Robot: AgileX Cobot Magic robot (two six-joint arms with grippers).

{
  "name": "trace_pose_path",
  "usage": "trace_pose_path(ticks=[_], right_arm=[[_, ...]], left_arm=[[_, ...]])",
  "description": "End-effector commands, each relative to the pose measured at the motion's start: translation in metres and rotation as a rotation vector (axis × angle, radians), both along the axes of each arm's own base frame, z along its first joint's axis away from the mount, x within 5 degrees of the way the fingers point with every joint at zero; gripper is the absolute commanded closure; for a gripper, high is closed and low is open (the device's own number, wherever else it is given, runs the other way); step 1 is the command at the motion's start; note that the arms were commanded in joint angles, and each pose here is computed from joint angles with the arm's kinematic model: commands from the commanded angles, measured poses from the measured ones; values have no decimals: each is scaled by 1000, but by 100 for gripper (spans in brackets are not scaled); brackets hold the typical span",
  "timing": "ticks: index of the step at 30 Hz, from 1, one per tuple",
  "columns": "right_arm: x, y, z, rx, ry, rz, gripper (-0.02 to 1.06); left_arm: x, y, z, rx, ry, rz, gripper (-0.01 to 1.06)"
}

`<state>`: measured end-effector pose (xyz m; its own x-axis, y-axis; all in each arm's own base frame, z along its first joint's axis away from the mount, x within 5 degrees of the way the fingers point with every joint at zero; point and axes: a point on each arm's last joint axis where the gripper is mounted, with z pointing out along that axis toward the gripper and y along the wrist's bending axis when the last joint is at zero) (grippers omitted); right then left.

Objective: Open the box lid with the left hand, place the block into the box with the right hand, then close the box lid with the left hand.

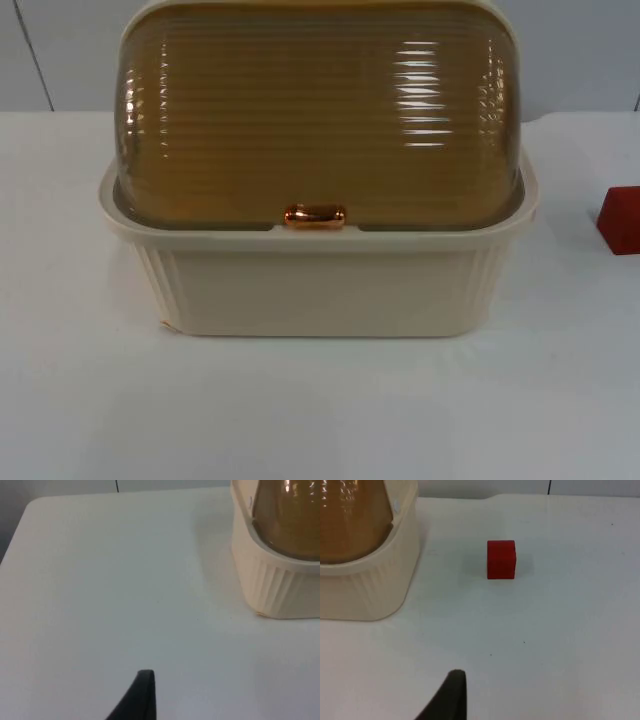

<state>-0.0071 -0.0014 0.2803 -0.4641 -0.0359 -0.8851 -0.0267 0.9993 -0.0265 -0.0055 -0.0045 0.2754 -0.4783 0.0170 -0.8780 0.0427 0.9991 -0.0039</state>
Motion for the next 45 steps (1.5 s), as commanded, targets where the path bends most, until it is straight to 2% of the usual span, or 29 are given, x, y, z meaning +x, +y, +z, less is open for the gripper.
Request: trace_pose_path(ticks=[1,4,10,15,24,29,32,35,36,38,42,43,45], right_arm=[[-1,0,7,2,-30,-5,-1],[5,0,16,1,-12,-5,-1],[31,1,46,-1,41,-4,-1],[76,5,64,30,126,11,-1],[140,6,49,32,292,11,-1],[161,7,36,20,373,17,-1],[168,7,30,17,411,18,-1],[175,7,24,16,451,17,-1],[175,7,24,16,451,17,-1],[178,7,21,16,467,17,-1],[179,7,20,9,473,16,-1],[179,7,20,9,473,16,-1],[180,6,20,-7,473,14,-1]], left_arm=[[2,-1,4,-14,-19,-3,5],[6,-1,11,-21,-19,-4,5],[31,-5,24,-69,58,-22,5],[64,-9,35,-142,102,-41,5],[106,-8,43,-143,192,-27,5],[125,-7,36,-129,252,-31,5],[134,-10,31,-124,290,-65,5],[153,-18,20,-160,364,-165,17],[153,-18,20,-160,364,-165,17],[167,-24,17,-195,396,-223,33],[194,-34,24,-187,420,-398,67],[194,-34,24,-187,420,-398,67],[207,-41,27,-178,430,-463,85]])
